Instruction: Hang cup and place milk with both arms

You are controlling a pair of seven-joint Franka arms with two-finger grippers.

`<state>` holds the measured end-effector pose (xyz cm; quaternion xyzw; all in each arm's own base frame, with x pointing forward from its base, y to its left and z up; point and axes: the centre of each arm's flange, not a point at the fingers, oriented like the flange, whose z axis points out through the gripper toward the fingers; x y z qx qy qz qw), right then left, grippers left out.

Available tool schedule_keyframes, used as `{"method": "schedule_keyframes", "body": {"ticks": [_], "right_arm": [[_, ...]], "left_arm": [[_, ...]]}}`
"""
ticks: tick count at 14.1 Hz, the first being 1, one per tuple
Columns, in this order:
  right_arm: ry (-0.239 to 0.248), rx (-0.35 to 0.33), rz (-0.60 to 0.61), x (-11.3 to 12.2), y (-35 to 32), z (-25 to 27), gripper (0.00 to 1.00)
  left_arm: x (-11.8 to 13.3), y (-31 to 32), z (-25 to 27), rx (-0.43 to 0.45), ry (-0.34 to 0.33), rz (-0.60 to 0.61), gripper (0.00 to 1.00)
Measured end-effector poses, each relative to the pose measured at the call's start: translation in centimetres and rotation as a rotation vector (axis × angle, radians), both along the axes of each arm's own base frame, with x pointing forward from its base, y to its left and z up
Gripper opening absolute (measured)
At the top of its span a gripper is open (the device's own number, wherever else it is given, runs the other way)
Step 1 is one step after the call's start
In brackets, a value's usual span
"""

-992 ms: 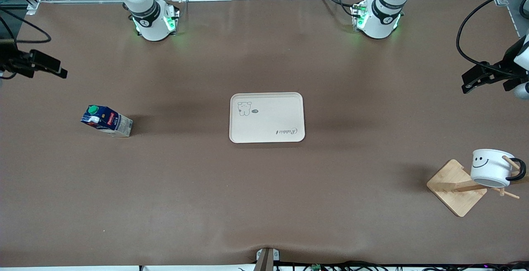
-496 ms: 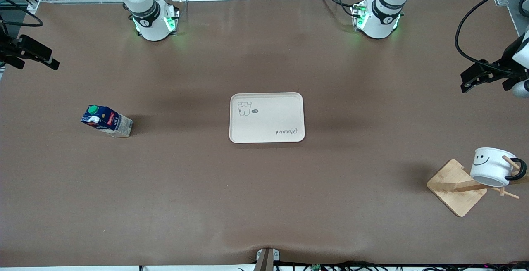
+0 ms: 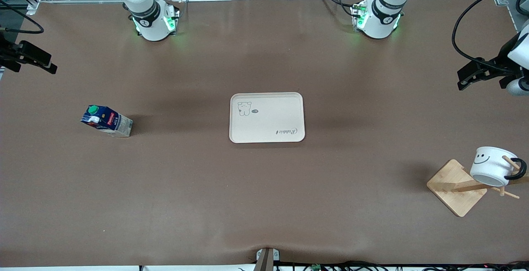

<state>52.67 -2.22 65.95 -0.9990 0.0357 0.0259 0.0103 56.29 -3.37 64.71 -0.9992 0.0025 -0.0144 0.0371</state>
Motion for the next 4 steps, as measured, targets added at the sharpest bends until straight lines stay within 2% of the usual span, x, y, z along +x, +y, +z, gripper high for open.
{"method": "schedule_keyframes", "body": {"ticks": [4], "right_arm": [[0.025,-0.002,0.039,-0.2,-0.09,-0.31,1.0]], "left_arm": [[-0.03,-0.22,-0.02,-0.026,0.003,0.0,1.0]]}}
